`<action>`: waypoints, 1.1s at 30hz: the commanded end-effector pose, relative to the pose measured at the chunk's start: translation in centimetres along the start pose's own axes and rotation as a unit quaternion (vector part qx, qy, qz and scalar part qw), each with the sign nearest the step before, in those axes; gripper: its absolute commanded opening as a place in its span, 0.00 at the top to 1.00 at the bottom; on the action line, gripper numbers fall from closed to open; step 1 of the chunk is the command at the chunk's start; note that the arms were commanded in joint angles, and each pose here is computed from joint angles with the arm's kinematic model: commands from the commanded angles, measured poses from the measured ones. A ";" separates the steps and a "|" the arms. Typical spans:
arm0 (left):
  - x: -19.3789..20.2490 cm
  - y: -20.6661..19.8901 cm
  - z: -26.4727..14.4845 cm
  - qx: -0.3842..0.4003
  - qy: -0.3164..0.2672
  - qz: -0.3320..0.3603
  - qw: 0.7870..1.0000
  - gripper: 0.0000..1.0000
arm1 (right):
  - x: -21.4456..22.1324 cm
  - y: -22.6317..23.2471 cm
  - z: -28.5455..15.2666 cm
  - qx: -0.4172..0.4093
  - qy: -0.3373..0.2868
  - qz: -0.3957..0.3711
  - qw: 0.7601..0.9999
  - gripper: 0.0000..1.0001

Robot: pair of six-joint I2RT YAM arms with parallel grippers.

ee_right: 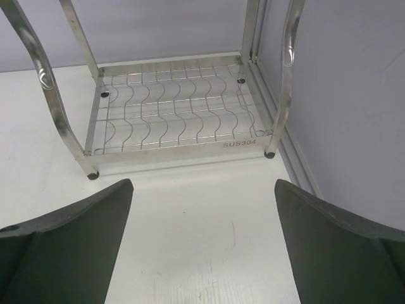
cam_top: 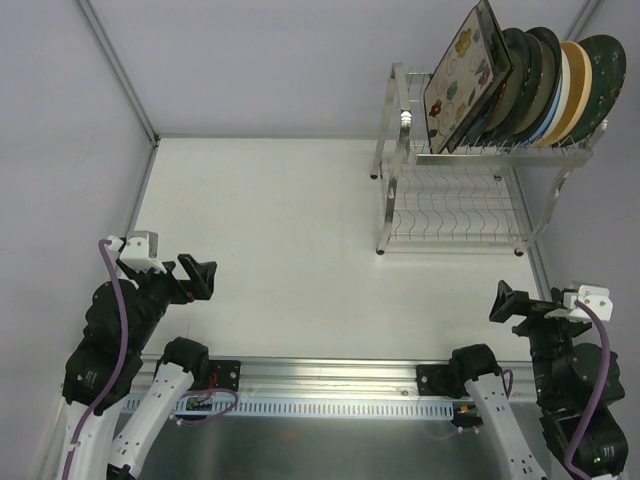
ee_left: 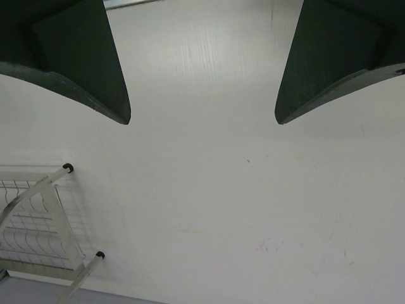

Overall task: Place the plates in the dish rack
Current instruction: Insert the plate into the dish rack

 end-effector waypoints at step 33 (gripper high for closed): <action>1.9 1.7 -2.5 -0.071 -0.064 -0.083 0.992 0.01 | 2.7 -2.7 -4.4 -0.015 -0.013 -0.003 1.000 0.00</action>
Point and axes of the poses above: each gripper's point midway between its finger pads, its own z axis out along the fingers, its own y axis along the line the jaws close on, x = y × z, the point moved 5 cm from there along -z, back along the fingers, and after that the axes turned 15 degrees about z, right-handed, at the moved point
